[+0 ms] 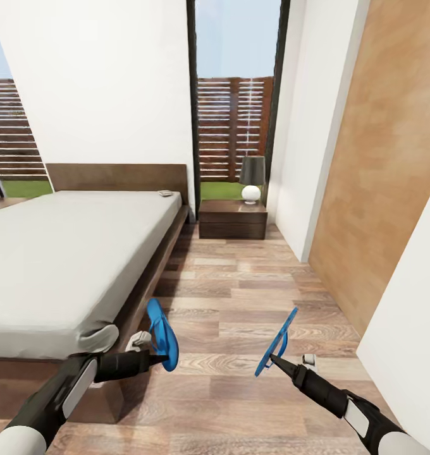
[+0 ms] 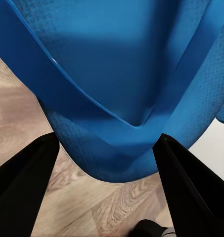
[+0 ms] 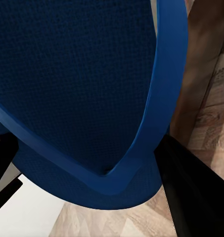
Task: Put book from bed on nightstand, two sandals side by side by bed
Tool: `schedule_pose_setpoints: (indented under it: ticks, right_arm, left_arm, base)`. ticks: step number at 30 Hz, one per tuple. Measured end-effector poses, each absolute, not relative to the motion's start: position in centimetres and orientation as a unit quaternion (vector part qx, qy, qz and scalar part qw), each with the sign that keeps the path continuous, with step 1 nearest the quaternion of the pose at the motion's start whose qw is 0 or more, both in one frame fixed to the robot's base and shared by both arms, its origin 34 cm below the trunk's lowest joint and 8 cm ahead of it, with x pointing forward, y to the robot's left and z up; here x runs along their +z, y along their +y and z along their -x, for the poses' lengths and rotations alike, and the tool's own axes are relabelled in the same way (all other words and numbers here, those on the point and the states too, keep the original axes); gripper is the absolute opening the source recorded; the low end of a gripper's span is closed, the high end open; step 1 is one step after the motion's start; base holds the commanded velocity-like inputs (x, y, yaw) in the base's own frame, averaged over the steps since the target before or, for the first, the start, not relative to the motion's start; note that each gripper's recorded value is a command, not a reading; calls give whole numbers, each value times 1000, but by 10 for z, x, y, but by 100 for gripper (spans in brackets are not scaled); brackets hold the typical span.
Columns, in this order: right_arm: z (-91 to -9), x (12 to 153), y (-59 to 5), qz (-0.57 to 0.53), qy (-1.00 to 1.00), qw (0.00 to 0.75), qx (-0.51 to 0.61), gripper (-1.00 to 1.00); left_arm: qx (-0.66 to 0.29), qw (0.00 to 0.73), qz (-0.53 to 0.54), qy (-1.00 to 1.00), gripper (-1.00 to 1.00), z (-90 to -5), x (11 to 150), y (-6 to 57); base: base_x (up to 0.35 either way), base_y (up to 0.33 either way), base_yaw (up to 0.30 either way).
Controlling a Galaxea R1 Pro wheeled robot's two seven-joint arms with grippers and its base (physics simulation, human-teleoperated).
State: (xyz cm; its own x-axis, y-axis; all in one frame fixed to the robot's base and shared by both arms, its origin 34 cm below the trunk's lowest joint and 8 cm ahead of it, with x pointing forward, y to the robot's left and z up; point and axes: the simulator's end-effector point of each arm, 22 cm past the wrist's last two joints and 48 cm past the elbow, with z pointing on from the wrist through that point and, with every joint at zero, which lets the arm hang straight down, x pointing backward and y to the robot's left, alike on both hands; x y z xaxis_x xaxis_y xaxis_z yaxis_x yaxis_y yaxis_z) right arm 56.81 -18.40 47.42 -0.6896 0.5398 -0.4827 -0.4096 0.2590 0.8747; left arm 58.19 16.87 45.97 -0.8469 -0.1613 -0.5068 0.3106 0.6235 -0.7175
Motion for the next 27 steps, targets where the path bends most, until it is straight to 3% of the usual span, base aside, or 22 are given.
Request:
schedule_pose_setpoints:
  ticks: [27]
  right_arm:
    - [-564, 457, -183, -82, 697, 377, 604, -100]
  left_arm:
    - [-432, 273, -43, 859, -100, -582, 459, 169]
  base:
    - [159, -157, 6]
